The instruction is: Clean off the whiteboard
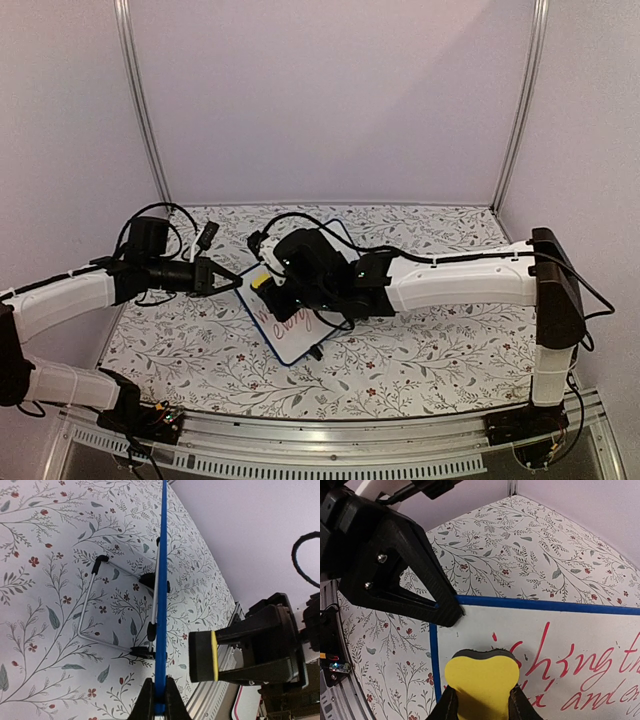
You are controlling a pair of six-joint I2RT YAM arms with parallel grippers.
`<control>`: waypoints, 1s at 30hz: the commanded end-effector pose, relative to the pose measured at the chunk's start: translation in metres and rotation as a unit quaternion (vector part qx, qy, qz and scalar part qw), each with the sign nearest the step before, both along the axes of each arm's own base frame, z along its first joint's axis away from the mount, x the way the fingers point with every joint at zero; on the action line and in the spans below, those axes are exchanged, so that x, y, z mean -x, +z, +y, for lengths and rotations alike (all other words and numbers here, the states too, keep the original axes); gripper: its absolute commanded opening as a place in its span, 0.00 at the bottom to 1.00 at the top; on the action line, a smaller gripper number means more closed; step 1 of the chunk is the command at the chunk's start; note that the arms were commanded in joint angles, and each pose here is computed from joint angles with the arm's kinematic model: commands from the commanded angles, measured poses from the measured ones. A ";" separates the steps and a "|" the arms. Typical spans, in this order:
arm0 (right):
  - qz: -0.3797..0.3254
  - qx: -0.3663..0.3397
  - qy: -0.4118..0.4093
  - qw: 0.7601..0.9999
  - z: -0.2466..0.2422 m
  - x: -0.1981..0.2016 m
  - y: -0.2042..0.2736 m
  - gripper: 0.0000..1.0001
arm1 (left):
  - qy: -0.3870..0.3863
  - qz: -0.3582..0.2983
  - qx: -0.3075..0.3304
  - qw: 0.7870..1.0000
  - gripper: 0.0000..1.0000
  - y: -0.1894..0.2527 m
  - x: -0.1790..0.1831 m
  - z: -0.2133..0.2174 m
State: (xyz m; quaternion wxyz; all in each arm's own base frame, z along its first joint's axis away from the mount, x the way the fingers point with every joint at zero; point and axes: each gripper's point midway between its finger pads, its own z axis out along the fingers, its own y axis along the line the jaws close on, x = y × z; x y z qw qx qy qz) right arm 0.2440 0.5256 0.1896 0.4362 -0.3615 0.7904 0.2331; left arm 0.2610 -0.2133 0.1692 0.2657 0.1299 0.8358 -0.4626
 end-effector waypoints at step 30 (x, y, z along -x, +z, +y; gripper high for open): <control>0.043 0.055 0.005 0.998 -0.009 0.010 -0.069 0.17 | 0.013 -0.019 0.011 1.000 0.00 0.011 -0.005 0.005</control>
